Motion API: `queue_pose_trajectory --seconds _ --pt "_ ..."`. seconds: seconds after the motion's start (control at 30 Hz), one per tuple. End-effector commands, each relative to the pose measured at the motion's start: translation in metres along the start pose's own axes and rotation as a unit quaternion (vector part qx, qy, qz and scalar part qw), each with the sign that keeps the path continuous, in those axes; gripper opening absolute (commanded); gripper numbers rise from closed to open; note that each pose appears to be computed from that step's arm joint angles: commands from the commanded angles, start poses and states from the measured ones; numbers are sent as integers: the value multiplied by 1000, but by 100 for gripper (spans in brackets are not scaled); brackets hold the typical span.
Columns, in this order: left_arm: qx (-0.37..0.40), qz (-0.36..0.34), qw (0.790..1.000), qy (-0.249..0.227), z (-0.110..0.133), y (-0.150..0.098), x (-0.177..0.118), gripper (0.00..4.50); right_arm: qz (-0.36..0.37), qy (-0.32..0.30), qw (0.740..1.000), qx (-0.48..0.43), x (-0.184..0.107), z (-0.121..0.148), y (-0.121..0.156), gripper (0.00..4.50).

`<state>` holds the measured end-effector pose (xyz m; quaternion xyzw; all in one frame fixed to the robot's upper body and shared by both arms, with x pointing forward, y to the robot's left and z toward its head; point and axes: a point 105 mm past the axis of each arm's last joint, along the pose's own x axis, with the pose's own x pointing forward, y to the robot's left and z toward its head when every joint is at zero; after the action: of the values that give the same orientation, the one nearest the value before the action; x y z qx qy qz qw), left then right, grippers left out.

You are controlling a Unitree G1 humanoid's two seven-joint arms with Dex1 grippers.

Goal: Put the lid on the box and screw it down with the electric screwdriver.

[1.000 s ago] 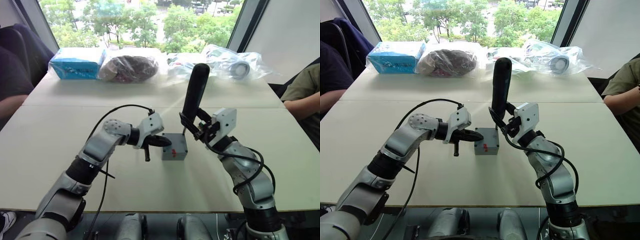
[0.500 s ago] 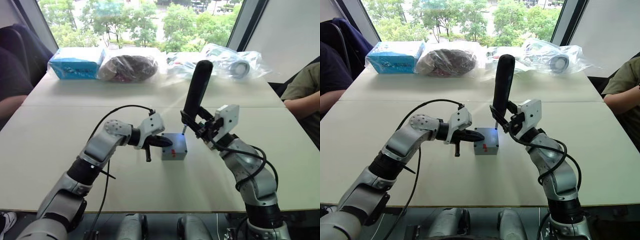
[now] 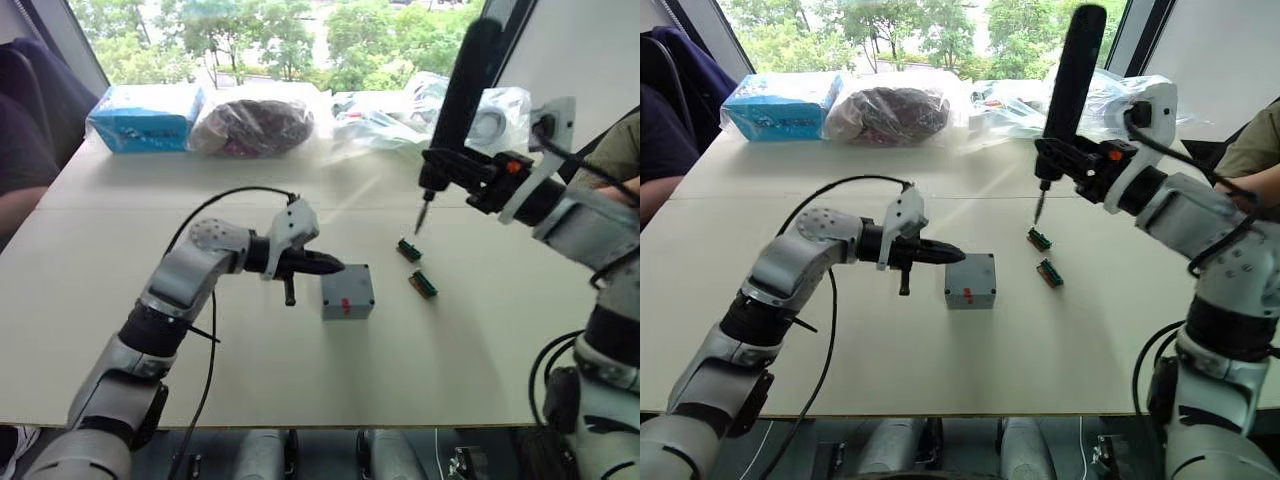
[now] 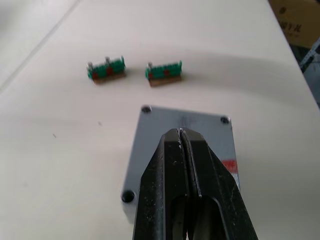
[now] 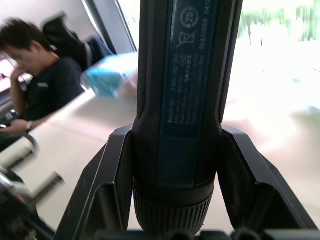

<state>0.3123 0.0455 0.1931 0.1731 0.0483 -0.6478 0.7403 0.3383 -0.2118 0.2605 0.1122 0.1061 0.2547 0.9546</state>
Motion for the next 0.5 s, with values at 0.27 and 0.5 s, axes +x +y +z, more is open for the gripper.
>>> queue_pose_trajectory --seconds 0.27,0.5 --pt "46 -54 997 -34 26 -35 1 0 -145 237 951 133 -56 -68 -78 181" --pt "6 -66 996 -54 20 -53 13 0 -153 300 931 143 -54 -96 -88 181"
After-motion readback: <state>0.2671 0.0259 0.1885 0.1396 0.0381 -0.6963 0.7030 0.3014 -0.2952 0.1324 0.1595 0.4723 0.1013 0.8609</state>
